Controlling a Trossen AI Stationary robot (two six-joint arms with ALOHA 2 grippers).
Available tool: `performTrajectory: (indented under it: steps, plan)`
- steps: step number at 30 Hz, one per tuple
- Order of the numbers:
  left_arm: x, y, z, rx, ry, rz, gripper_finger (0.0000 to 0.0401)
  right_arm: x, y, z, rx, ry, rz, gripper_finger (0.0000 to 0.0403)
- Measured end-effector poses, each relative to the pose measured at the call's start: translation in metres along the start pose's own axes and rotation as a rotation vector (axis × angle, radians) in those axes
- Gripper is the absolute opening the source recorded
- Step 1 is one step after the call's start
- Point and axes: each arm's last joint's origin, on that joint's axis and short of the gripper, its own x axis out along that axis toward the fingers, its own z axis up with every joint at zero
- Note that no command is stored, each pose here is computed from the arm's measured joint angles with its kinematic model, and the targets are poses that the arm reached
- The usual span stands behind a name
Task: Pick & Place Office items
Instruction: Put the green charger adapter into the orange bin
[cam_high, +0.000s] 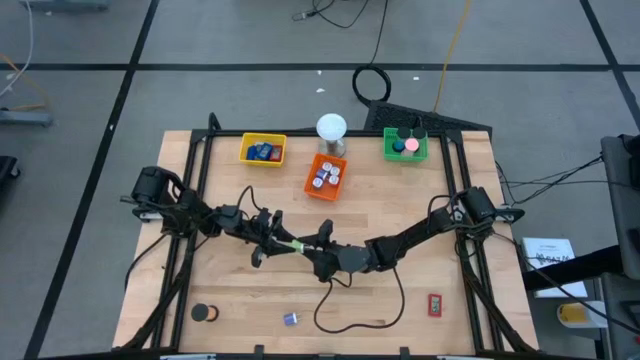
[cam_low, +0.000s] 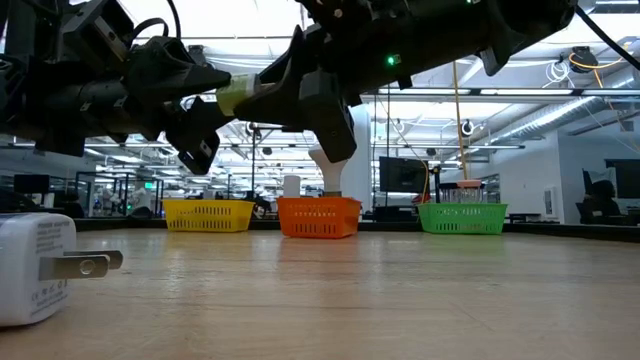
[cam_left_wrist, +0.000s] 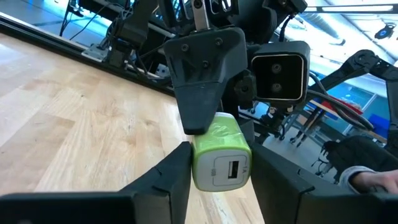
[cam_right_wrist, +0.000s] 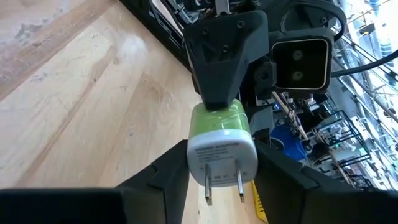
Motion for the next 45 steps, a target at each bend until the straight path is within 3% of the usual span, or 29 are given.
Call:
performTrajectory:
  steps: [10,17,24,29,36,45]
  plan:
    - [-0.004,0.001,-0.004,0.062,0.022,0.021,0.0206,0.0,-0.001,0.001,0.055,-0.004,-0.012,0.0138]
    - [-0.027,0.003,-0.003,0.152,0.02,0.106,0.0239,-0.004,-0.011,0.0,0.111,0.124,-0.12,0.0135]
    - [-0.055,0.007,-0.009,0.209,0.047,0.272,0.0214,-0.013,-0.08,-0.019,0.485,0.339,-0.132,0.0134]
    - [-0.054,0.006,-0.007,0.233,0.049,0.261,0.0187,-0.01,-0.126,-0.046,0.713,0.554,-0.073,0.0134]
    - [-0.053,0.006,-0.008,0.24,0.061,0.265,0.0161,0.001,-0.159,-0.079,0.911,0.767,0.055,0.0136]
    - [-0.053,0.007,-0.008,0.259,0.059,0.294,0.0148,0.012,-0.184,-0.101,1.0,0.904,0.11,0.0136]
